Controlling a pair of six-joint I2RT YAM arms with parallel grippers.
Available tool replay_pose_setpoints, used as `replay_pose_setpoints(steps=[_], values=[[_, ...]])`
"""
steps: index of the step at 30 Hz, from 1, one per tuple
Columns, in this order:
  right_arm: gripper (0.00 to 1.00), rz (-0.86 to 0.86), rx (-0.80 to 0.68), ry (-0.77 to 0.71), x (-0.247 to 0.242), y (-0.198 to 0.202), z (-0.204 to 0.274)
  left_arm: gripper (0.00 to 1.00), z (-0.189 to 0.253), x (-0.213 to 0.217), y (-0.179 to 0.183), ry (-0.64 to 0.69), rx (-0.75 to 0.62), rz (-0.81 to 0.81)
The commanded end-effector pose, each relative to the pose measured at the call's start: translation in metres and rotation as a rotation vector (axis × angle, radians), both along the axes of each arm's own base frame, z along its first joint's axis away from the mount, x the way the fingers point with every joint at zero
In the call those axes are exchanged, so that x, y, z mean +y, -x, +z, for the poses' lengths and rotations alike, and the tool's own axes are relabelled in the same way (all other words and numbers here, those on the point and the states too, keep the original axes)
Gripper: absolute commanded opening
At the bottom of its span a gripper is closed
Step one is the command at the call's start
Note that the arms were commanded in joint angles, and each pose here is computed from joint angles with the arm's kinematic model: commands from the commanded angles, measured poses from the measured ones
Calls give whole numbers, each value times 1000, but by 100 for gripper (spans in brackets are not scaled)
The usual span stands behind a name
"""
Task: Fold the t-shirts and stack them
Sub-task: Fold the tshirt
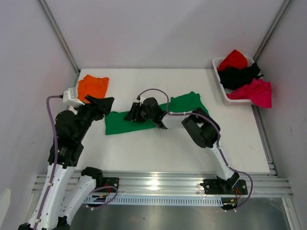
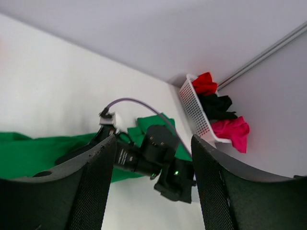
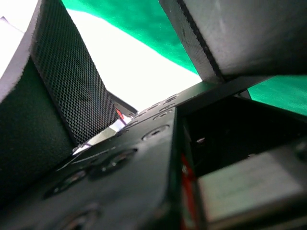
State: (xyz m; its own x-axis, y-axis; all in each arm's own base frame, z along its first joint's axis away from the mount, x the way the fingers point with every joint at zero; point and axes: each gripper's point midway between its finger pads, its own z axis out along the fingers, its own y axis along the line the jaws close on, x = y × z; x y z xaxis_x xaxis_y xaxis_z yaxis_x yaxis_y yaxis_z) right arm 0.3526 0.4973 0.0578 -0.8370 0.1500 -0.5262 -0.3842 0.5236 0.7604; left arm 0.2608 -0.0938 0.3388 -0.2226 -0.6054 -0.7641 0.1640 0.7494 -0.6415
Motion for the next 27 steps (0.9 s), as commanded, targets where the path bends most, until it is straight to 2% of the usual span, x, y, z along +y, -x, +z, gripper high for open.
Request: replay_pose_setpoints(steps=[1,5,15,18,23,27], values=[[56,36,2,-77,19,8,16,67,12,-1,-1,-32,-72,-18],[56,36,38,-44,6,22,5,67,4,0,-6,-43,-35,-7],[56,34,55,114,-43,59,-19,67,9,-2,-7,-32,-48,-18],[56,46,94,194,-57,73,-31,67,9,-2,-6,-38,-49,-19],[55,70,138,231,-79,100,-31,67,8,2,-7,-51,-46,5],[55,80,193,315,-105,122,-35,67,8,2,-10,-51,-43,2]])
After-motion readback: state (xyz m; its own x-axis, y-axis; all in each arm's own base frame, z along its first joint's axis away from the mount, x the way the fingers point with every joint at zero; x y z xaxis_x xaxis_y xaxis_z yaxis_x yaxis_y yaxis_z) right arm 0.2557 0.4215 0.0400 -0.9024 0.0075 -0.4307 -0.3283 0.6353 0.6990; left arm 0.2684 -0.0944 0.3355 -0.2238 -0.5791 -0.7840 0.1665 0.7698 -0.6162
